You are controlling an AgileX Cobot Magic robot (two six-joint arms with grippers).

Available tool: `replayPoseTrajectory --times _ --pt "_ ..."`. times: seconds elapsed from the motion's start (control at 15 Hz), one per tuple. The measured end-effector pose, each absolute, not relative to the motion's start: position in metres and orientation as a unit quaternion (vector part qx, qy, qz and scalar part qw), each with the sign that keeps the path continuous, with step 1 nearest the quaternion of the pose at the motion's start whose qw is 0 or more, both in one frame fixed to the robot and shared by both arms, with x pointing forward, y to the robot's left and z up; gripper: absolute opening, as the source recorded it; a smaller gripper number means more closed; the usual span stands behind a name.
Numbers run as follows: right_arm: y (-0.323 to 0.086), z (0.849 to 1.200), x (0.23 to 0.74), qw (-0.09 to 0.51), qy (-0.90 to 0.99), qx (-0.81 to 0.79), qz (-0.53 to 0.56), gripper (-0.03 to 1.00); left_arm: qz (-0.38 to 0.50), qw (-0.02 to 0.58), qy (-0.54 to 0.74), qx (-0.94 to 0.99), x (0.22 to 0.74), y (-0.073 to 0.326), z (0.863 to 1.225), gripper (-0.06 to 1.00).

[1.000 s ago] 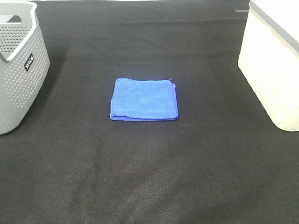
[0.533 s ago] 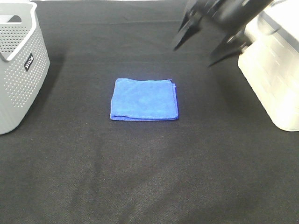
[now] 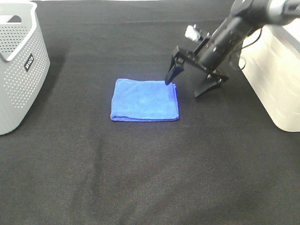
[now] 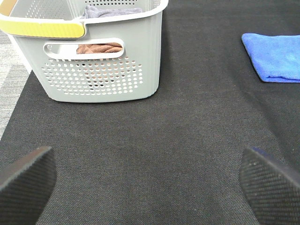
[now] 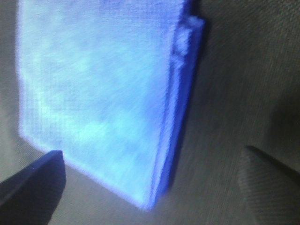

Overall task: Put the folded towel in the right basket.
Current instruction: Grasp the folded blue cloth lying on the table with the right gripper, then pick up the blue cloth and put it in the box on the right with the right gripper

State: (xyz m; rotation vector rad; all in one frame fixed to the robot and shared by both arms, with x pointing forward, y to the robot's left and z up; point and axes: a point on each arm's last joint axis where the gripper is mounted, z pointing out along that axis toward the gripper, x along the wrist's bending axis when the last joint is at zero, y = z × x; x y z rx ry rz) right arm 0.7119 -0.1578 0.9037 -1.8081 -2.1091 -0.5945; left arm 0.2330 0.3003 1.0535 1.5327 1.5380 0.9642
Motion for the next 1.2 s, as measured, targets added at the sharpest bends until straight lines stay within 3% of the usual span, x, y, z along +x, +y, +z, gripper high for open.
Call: replayPoseTrajectory --times 0.07,0.33,0.53,0.6,0.67,0.73,0.8,1.07,1.2 --pt "-0.157 0.886 0.717 0.154 -0.731 -0.633 -0.203 0.97 0.376 0.374 0.600 0.598 0.233 0.300 1.054 0.99" --pt "-0.152 0.870 0.722 0.174 -0.709 -0.648 -0.218 0.97 0.376 0.374 0.600 0.598 0.233 0.300 1.054 0.99" --pt "-0.104 0.855 0.716 0.213 -0.699 -0.630 -0.263 0.90 0.376 0.374 0.600 0.598 0.233 0.300 1.054 0.99" --pt "-0.081 0.850 0.709 0.224 -0.700 -0.620 -0.274 0.83 0.376 0.374 0.600 0.598 0.233 0.300 1.054 0.99" --pt "-0.065 0.846 0.704 0.227 -0.703 -0.613 -0.280 0.68 0.376 0.374 0.600 0.598 0.233 0.300 1.054 0.99" --pt "-0.056 0.840 0.699 0.228 -0.707 -0.610 -0.276 0.49 0.376 0.374 0.600 0.598 0.233 0.300 1.054 0.99" --pt "-0.055 0.835 0.699 0.228 -0.705 -0.613 -0.274 0.18 0.376 0.374 0.600 0.598 0.233 0.300 1.054 0.99" --pt "-0.058 0.837 0.699 0.229 -0.705 -0.613 -0.274 0.19 0.376 0.374 0.600 0.598 0.233 0.300 1.054 0.99" --pt "-0.065 0.865 0.699 0.226 -0.729 -0.589 -0.266 0.19 0.376 0.374 0.600 0.598 0.233 0.300 1.054 0.99"
